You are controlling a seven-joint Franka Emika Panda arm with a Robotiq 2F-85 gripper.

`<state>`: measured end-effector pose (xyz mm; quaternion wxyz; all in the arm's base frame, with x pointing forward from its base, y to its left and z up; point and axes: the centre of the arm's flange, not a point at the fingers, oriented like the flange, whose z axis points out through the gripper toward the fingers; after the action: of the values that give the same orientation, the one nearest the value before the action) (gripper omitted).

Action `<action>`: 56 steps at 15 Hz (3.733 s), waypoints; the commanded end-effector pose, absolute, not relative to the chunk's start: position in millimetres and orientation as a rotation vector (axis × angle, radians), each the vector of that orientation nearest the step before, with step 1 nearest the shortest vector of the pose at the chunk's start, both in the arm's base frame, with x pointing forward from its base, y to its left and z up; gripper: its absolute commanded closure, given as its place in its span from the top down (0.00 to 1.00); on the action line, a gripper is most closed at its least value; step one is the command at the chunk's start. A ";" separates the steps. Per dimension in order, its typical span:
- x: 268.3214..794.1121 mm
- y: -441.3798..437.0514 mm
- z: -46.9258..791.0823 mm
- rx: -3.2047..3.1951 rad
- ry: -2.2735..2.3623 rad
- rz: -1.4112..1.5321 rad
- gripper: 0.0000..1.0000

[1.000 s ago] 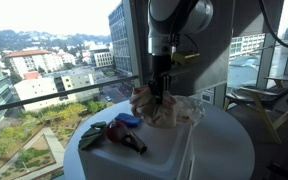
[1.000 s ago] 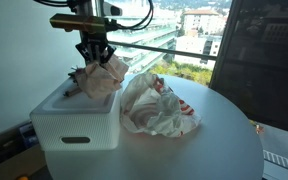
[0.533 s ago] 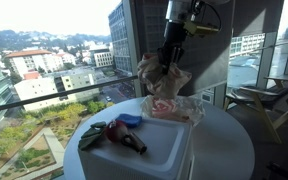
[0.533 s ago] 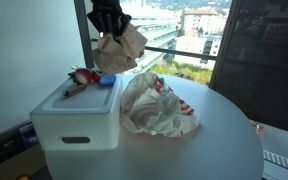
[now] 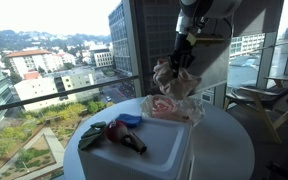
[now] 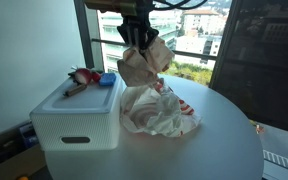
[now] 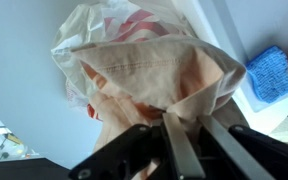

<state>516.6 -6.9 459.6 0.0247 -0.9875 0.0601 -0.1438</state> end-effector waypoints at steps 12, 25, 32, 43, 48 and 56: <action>583.4 -11.5 362.4 -3.087 0.322 -0.159 0.11; 573.6 46.0 320.1 -3.152 0.086 -0.039 0.11; 606.8 17.2 301.2 -3.166 0.183 0.026 0.11; 679.5 -16.5 288.8 -3.197 0.235 -0.055 0.14; 698.2 -46.7 256.2 -3.198 0.317 -0.043 0.13; 699.9 -65.9 227.8 -3.159 0.390 0.053 0.41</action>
<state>689.1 -67.8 219.5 -0.0279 -0.9930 0.1142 0.0095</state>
